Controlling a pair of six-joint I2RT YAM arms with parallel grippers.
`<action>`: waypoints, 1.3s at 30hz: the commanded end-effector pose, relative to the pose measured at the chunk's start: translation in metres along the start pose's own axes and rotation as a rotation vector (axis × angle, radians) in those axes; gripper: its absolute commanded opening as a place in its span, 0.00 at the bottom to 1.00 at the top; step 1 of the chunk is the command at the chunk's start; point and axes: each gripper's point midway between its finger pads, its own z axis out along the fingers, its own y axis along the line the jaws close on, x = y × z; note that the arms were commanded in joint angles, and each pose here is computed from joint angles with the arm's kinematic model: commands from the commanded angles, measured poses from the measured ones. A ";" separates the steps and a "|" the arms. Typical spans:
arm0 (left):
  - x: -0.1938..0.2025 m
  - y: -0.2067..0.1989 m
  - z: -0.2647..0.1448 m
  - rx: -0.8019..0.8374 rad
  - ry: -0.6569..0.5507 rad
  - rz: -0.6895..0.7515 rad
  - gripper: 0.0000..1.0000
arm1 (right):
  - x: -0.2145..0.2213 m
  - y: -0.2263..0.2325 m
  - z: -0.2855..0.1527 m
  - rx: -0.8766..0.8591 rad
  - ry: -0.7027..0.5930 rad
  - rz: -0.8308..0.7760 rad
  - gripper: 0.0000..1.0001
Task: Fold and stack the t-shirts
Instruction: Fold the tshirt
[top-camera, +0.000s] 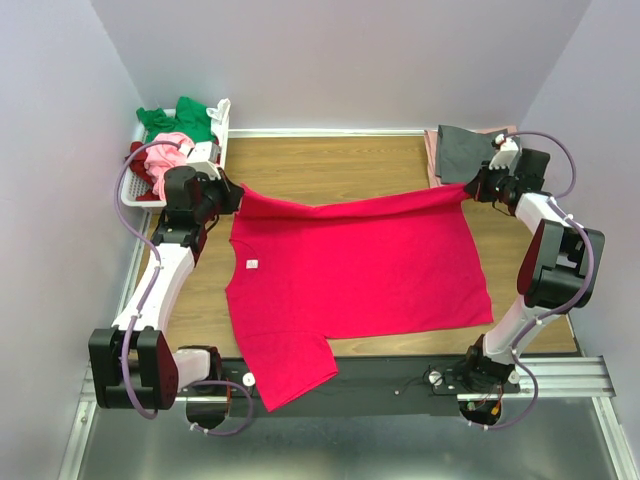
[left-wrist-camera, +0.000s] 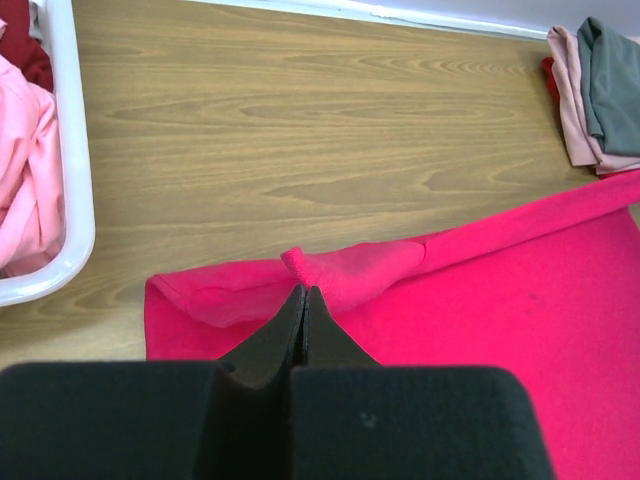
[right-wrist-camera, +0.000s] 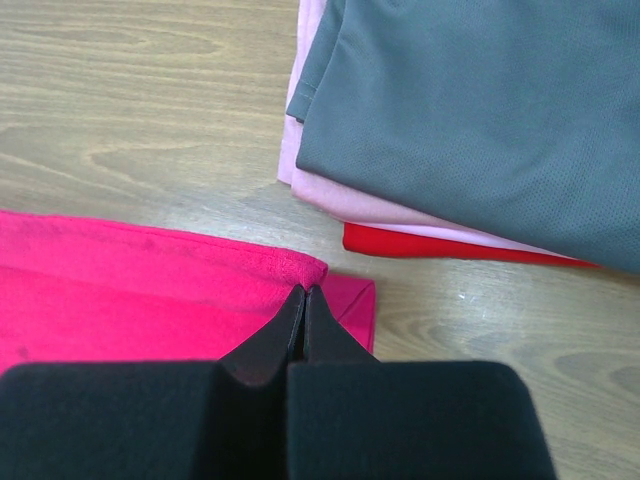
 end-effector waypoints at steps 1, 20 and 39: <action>0.004 0.010 -0.001 -0.040 0.014 0.008 0.00 | -0.011 -0.004 -0.010 0.004 -0.045 -0.028 0.00; 0.046 0.017 -0.003 -0.050 0.110 -0.046 0.00 | 0.019 -0.005 -0.014 -0.065 -0.008 -0.003 0.00; 0.082 0.017 -0.011 -0.035 0.202 -0.087 0.00 | 0.064 -0.023 -0.047 0.031 0.098 -0.068 0.39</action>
